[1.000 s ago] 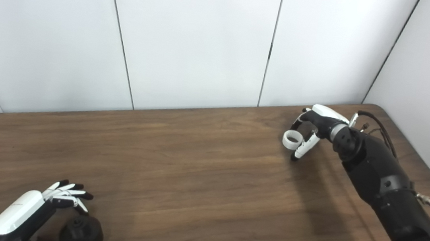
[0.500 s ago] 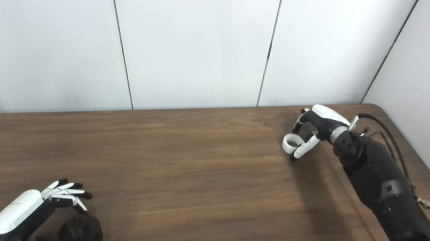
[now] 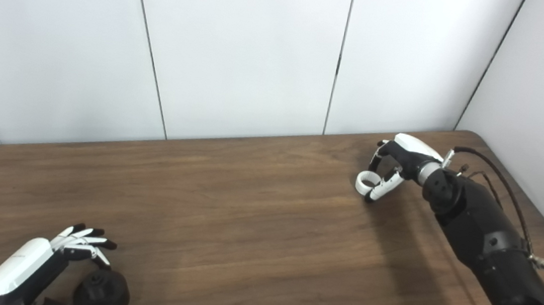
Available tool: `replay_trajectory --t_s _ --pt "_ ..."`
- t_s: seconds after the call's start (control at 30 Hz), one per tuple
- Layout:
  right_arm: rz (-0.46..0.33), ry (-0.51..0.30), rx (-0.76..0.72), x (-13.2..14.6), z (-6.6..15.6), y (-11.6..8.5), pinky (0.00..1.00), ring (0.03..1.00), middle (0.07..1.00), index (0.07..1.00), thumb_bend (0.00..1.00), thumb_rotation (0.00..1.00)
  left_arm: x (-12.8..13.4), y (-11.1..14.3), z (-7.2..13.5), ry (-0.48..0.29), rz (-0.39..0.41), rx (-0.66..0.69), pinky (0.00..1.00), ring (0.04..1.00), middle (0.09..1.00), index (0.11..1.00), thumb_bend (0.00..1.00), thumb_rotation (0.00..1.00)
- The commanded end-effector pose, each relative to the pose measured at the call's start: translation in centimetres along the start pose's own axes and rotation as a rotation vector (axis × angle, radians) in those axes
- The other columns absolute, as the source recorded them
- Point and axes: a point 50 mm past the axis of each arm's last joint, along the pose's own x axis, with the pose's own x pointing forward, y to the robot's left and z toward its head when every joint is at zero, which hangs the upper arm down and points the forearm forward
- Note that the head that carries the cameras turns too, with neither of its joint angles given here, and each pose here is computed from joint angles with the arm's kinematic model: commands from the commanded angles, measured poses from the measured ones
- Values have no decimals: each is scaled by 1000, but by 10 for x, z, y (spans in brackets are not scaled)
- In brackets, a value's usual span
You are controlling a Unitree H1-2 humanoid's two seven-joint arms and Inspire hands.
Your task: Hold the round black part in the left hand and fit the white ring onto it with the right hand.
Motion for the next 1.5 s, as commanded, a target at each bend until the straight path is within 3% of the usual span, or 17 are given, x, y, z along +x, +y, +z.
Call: replay_trajectory --t_s 0.0,0.27,0.7,1.1,1.47 --pt "32 -5 -24 0 -2 13 951 1000 943 480 521 122 2 16 6 -40 43 23 1000 921 807 479 517 37" --pt "18 -32 -47 -1 -1 7 936 1000 939 480 520 122 5 12 5 -37 42 18 1000 920 808 480 517 37" --pt "-98 -243 -32 -26 45 -20 952 1000 934 477 522 124 31 0 6 -41 32 18 1000 917 806 479 517 37" --pt "-84 -488 -17 -67 101 0 924 1000 944 477 520 124 48 -13 13 -46 22 -6 991 931 818 480 517 38" --pt "-53 -645 -37 -84 145 4 940 1000 933 477 521 126 81 -30 28 -68 -1 1 1000 957 835 479 518 41"
